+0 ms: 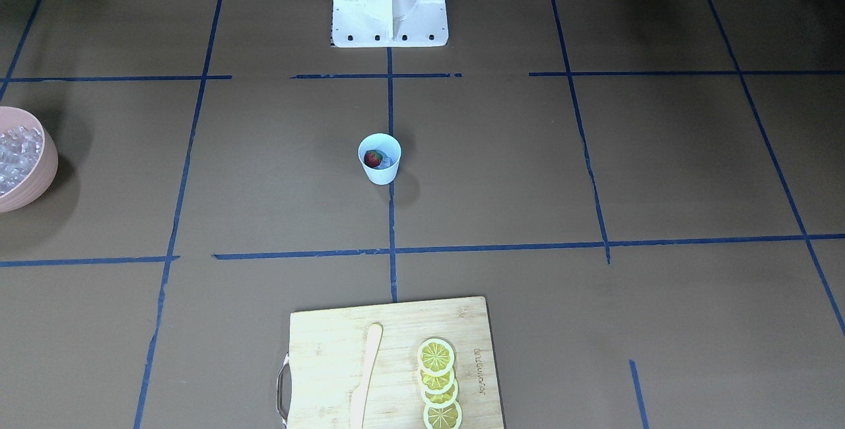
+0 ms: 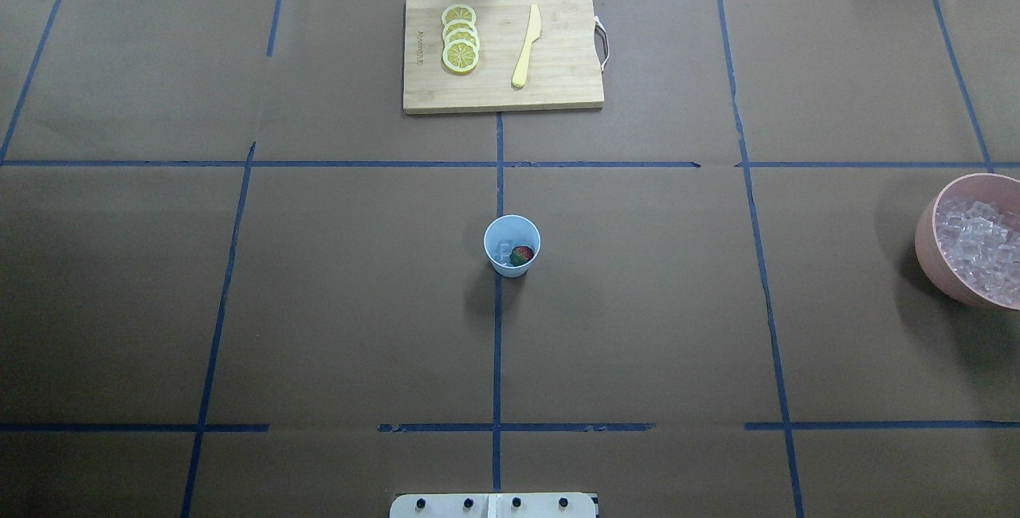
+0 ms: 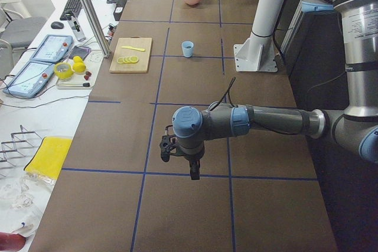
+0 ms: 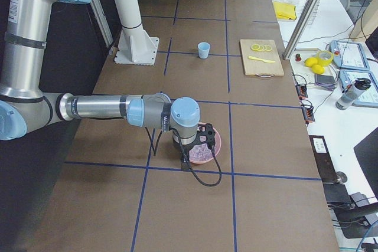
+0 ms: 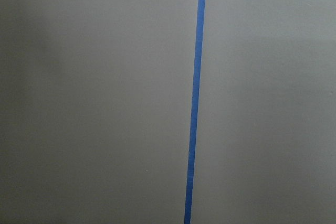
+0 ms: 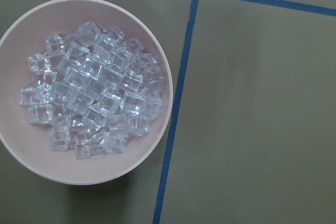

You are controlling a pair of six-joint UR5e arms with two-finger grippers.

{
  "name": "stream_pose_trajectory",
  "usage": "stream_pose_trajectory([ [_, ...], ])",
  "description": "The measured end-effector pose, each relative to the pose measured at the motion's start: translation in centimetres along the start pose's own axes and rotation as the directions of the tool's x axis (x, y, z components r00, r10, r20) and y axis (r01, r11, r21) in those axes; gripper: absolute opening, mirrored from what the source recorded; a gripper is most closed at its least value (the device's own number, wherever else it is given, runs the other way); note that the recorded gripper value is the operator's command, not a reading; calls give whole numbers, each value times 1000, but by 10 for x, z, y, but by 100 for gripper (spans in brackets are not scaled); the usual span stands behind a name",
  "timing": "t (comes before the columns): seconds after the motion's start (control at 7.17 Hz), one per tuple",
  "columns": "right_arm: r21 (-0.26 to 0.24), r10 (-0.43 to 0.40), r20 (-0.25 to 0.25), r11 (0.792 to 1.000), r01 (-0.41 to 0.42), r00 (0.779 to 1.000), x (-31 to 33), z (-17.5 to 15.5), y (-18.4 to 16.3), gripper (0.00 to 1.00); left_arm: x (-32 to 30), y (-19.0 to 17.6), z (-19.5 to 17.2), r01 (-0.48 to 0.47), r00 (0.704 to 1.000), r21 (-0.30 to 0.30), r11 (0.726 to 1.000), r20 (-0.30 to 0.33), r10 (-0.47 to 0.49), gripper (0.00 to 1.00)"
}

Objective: Put ice and strawberries in cup

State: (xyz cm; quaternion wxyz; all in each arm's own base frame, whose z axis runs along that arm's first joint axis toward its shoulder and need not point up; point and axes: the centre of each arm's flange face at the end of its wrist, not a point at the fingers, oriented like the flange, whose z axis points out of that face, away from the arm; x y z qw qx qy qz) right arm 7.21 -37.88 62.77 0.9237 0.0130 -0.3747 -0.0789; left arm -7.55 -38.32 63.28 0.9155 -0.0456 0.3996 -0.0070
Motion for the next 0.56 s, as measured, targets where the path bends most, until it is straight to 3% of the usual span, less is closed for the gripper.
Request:
stream_pose_trajectory([
  [0.56, 13, -11, 0, 1000, 11, 1000, 0, 0, -2, 100, -1, -1, 1, 0, 1000, -1, 1000, 3, 0, 100],
])
